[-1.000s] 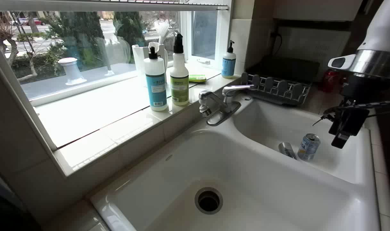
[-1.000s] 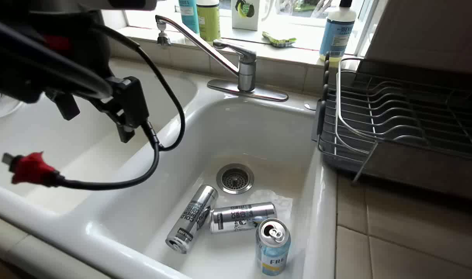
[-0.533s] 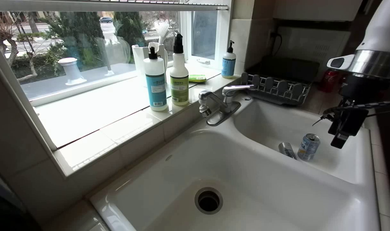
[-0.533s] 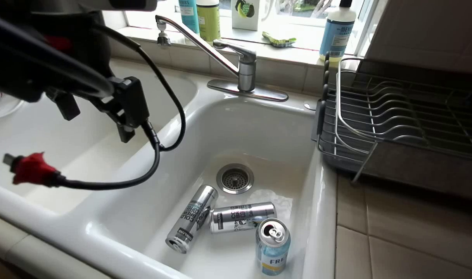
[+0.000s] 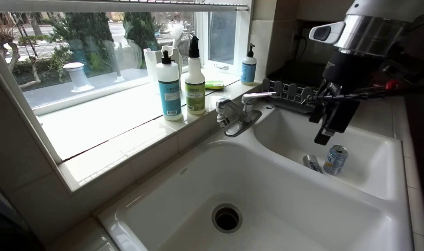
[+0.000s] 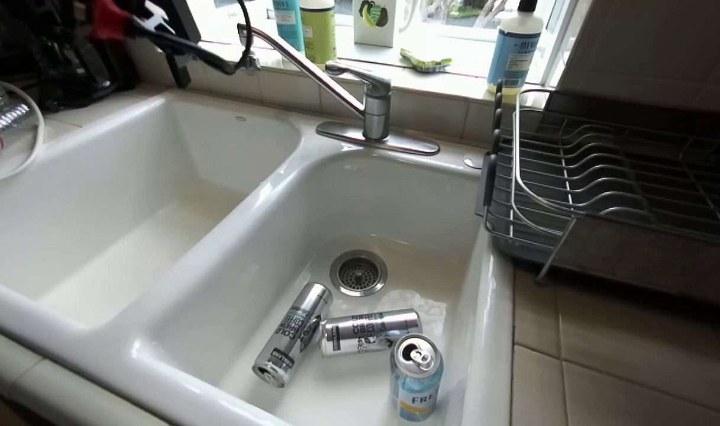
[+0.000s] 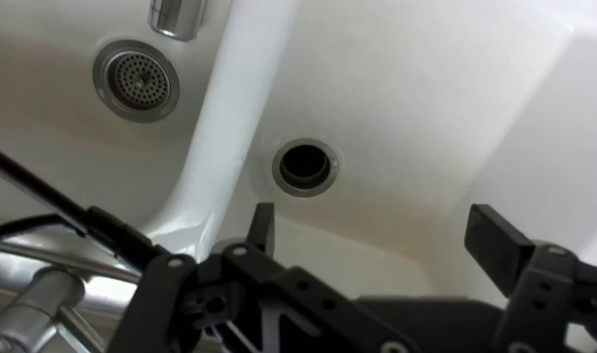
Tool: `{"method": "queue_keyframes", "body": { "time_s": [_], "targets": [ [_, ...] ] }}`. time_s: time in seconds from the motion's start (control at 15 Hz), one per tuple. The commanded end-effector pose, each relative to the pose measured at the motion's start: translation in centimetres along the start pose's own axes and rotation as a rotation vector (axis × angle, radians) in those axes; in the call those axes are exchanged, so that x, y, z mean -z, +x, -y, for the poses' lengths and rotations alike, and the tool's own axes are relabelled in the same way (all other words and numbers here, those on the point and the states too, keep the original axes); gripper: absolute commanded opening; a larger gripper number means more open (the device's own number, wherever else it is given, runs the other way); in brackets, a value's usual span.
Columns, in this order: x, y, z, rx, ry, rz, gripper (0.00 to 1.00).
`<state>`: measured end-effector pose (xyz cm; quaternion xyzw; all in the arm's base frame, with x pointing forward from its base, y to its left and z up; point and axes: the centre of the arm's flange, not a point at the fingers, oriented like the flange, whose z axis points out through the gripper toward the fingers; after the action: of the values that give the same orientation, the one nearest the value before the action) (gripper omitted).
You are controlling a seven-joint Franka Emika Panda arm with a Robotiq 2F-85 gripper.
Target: Move the left bottle to the right
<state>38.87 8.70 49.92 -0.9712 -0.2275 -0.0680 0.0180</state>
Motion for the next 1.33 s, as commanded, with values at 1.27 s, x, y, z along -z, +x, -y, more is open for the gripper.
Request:
{"method": "queue_keyframes", "body": {
  "time_s": [1.27],
  "targets": [
    [6.5, 22.7, 4.2, 0.172, -0.078, -0.202, 1.0]
  ]
}}
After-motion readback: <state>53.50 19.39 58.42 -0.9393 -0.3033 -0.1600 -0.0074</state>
